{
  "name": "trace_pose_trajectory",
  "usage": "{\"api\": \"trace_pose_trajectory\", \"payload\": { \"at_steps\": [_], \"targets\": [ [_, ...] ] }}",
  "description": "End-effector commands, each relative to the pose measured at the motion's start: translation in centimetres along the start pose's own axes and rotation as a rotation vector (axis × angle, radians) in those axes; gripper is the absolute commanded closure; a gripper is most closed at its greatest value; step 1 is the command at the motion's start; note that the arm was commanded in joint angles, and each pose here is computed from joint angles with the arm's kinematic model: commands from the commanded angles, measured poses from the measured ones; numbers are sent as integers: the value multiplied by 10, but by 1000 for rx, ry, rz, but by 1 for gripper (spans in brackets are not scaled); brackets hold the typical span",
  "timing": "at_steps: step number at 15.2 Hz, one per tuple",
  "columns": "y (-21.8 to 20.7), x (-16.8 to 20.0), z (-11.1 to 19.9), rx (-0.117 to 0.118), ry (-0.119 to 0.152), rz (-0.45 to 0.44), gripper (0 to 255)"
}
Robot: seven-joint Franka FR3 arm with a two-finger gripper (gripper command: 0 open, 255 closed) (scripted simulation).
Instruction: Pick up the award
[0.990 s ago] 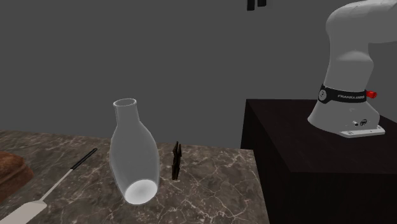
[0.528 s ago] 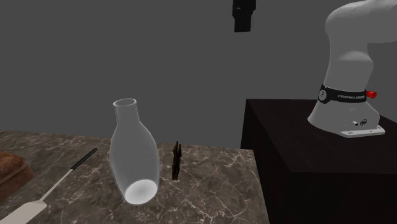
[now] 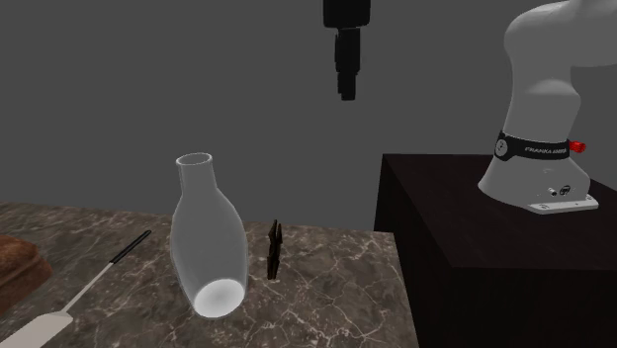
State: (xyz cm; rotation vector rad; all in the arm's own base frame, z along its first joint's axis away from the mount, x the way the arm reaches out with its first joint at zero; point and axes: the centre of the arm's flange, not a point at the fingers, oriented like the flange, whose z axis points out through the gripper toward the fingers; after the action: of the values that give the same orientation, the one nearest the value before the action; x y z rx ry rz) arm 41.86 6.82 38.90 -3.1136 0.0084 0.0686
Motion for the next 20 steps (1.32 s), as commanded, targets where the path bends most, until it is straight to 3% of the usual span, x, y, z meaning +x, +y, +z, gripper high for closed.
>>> {"api": "trace_pose_trajectory", "payload": {
  "at_steps": [1, 17, 20],
  "targets": [
    [-13, 12, 20, 3, 4, 12, 0],
    [-101, 131, 166, 16, 21, 97, 0],
    [-101, 132, 182, 16, 21, 97, 0]
  ]
}}
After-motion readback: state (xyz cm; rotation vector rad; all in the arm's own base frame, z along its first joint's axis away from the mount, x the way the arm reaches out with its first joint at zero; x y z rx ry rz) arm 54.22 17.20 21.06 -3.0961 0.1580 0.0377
